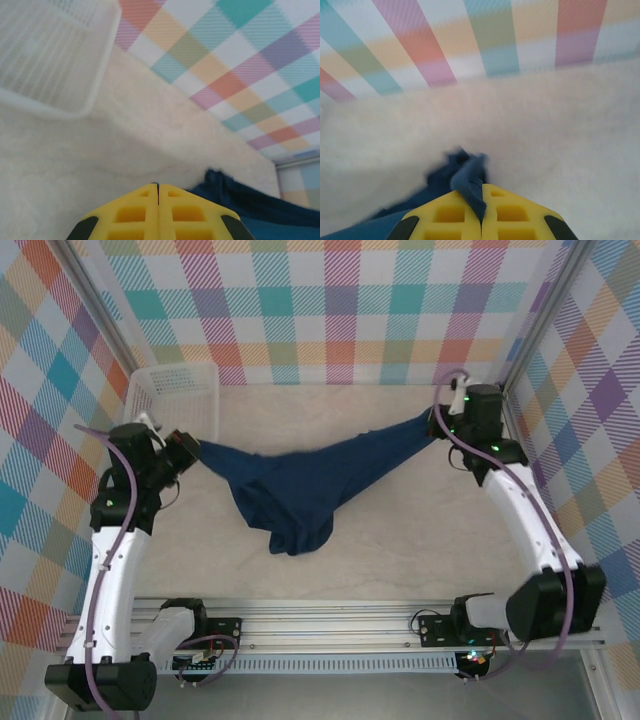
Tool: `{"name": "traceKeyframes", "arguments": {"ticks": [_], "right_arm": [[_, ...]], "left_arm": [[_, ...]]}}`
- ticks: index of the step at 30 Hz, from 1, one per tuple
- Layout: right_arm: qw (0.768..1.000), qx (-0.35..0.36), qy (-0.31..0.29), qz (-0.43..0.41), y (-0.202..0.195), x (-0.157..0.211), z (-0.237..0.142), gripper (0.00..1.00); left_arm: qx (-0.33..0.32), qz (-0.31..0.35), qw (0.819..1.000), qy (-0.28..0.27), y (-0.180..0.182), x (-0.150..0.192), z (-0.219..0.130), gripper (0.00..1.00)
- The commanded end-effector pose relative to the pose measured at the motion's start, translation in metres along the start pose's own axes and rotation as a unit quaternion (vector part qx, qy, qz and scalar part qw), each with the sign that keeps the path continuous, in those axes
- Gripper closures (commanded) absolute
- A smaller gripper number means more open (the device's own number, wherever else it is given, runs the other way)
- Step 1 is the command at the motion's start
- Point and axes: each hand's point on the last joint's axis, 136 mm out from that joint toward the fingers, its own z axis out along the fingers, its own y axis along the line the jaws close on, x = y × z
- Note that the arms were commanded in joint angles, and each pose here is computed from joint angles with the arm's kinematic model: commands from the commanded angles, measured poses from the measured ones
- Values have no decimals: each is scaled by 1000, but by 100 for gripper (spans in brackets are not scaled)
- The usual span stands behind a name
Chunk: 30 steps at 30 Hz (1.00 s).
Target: Fold the inside-out t-shirt
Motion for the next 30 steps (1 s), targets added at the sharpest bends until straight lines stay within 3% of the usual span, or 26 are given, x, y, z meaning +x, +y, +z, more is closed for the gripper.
{"name": "traceKeyframes", "arguments": {"ticks": [1,5,9,13,15,18,22,30], "right_arm": [[997,-60,-47,8,19,-20,-17,100],[995,-83,-58,6,24,-21,-32,100],[993,-98,-11,67,22,20,-32,100],[976,-66,120,170,8,125,-27,100],[961,-27,194,196,-1,194,-32,93],[942,13,256,217,-14,257,-45,79],[947,26,249,202,-21,261,-48,65],[959,53,252,116,-28,234,-13,56]], "left_arm": [[44,-7,998,-52,-31,-41,-20,100],[49,4,997,-65,-41,-53,-34,100],[48,12,998,-24,-31,-28,-32,100],[26,7,998,59,3,31,-21,100],[-8,9,996,89,30,60,-17,100],[-32,-6,992,121,57,93,-8,100],[-46,-18,988,144,75,115,1,100],[-43,-15,988,147,82,122,12,100]]}}
